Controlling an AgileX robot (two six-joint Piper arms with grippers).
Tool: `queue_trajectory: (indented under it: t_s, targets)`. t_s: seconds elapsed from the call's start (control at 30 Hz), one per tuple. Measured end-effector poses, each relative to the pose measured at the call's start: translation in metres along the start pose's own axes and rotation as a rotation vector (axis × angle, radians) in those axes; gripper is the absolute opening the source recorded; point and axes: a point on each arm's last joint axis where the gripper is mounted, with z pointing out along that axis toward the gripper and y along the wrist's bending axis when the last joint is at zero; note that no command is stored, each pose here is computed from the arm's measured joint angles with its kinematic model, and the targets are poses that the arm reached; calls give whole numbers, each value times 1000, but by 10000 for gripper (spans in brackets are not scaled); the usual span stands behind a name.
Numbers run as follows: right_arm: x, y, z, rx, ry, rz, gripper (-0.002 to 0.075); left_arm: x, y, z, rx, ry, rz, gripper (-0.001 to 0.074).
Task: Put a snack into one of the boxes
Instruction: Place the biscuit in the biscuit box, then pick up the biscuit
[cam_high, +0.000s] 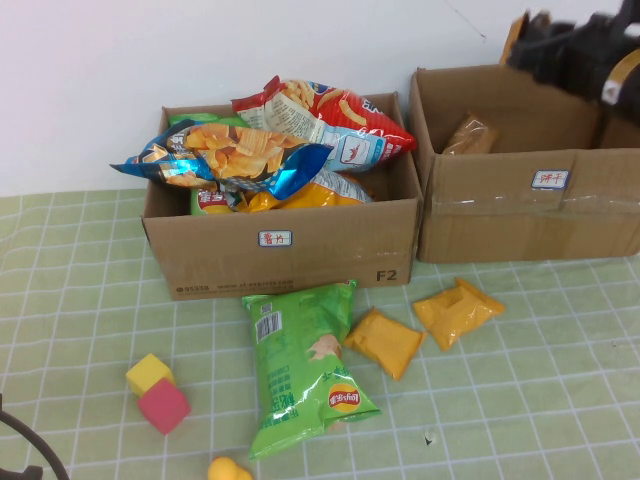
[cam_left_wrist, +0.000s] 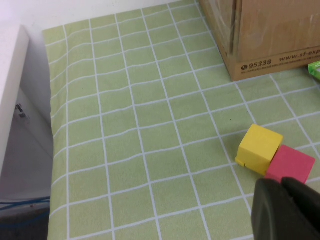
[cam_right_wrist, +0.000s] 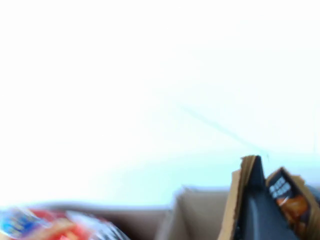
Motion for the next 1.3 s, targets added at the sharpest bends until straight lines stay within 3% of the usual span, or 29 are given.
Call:
queue_trajectory:
  t_s: [0.07,0.13,0.17,0.2,0.33,0.47,0.7,0.8,0.9,1.0,1.13,1.3]
  targets:
    - [11,-6,10,33,51,-14,198,0,0,0,0,0,0,-2]
    - [20,-12,17,79,107,-5,321,0,0,0,0,0,0,-2]
    - [25,-17,20,129,153,34,428,0,0,0,0,0,0,-2]
    - [26,-19,20,154,171,64,471,0,0,0,0,0,0,-2]
    - [19,-19,14,199,179,141,517,0,0,0,0,-2,0,-2]
    - [-17,-4,-7,174,104,105,445,-1,0,0,-1,-7,0,-2]
    - [-82,54,-58,11,-71,-240,65,-1,0,0,-1,-8,0,-2]
    - [-80,79,-70,-214,-62,-394,19,-1,0,0,-1,-8,0,-2]
    - [-60,97,-79,-469,55,-330,6,-1,0,0,-1,-8,0,-2]
    - [-36,100,-83,-560,181,-231,1,-1,0,0,-1,-7,0,-2]
    - [-10,85,-79,-439,240,-233,-1,0,0,0,0,3,2,-2]
    - [-2,49,-84,-65,193,-318,-1,0,0,0,2,5,-2,-2]
